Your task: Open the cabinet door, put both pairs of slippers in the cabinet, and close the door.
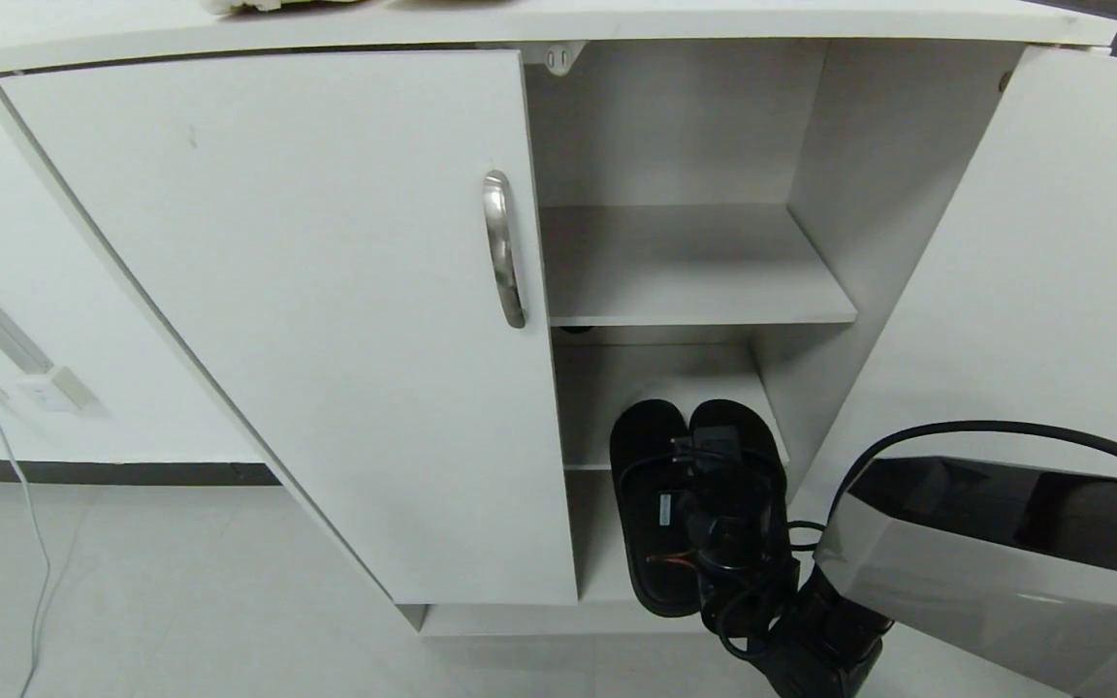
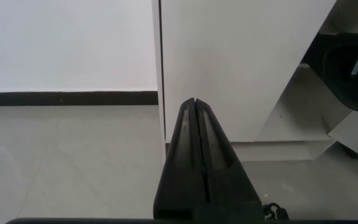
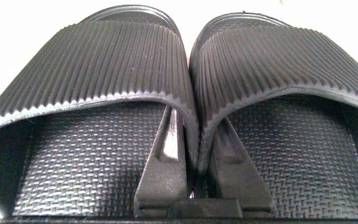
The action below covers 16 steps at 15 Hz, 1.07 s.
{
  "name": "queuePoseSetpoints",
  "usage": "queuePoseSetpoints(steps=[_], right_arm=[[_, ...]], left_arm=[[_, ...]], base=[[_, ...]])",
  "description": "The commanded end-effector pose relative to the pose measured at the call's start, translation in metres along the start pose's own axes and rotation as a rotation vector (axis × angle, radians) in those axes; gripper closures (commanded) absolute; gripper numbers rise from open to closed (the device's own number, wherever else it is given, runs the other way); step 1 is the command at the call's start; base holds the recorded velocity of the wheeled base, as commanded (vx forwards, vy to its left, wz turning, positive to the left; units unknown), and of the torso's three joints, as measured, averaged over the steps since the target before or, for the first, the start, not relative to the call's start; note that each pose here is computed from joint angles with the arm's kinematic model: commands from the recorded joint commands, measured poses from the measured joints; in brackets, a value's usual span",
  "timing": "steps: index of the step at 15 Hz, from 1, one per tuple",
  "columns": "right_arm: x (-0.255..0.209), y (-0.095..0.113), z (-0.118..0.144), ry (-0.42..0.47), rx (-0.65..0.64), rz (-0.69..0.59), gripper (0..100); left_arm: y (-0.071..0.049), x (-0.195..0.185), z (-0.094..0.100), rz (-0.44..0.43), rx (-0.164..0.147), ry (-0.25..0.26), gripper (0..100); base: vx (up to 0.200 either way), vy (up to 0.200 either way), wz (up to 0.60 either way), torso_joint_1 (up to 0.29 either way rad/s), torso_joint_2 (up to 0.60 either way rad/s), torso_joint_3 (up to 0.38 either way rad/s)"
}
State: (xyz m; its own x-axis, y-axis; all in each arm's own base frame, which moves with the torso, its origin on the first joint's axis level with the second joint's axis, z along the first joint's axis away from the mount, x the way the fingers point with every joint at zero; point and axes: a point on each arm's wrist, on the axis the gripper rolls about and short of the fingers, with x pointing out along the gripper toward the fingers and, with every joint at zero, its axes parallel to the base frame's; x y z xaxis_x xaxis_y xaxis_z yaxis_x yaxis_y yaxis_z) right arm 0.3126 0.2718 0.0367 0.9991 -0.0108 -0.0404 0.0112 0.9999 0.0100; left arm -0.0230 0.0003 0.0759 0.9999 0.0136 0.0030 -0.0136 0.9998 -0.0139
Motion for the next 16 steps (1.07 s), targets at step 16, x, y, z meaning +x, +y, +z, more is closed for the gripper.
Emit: queuePoseSetpoints(steps=[16], right_arm=[[0.075,0.004,0.010,0.004,0.006,-0.045,100]], left_arm=[[0.000,0.000,0.000,0.003,-0.003,0.003,100]], base=[[0.025,0.000,0.00,-0.001,0.00,0.001]])
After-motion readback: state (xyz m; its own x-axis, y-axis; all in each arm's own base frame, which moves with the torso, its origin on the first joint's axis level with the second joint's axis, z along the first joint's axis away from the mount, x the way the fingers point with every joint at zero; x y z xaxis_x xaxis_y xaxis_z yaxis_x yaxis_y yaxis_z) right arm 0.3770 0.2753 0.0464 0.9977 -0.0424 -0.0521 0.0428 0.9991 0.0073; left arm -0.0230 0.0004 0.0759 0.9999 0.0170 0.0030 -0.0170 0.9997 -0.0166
